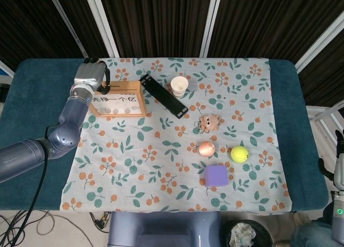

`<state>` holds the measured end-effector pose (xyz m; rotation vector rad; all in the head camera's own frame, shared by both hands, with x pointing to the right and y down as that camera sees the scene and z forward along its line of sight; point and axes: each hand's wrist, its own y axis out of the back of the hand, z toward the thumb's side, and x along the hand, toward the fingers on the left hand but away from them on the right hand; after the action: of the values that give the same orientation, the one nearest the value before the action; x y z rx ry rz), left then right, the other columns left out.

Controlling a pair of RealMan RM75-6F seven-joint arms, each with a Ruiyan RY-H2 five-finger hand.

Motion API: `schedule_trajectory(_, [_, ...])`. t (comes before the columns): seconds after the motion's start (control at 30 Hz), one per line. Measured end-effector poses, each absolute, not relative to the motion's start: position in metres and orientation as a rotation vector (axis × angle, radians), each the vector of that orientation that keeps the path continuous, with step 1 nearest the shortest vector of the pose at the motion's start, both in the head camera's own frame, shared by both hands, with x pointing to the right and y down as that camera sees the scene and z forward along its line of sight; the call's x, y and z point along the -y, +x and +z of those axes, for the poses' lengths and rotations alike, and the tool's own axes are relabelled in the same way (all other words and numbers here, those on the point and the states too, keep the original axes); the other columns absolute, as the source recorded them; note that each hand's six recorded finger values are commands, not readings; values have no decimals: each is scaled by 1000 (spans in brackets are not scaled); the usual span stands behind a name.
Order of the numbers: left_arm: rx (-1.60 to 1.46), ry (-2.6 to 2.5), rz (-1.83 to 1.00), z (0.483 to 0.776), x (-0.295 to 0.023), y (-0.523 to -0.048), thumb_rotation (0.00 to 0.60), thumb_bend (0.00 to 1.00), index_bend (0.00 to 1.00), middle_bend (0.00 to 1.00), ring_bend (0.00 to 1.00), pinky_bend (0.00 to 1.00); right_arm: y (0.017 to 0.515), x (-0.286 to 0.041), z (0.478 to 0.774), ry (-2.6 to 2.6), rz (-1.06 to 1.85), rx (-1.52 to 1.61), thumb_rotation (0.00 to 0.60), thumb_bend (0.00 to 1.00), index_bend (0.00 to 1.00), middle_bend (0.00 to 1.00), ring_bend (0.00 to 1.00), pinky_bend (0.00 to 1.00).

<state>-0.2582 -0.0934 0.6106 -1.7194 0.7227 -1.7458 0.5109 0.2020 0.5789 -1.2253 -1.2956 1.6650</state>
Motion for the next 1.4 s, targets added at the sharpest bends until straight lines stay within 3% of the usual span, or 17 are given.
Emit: schedule_trajectory(1.4, [-684,-1719,-1724,611,94,-252,600,557,514,122,0,0,512,-202,578,-1220,1672,1290,600,388,0,0,0,0])
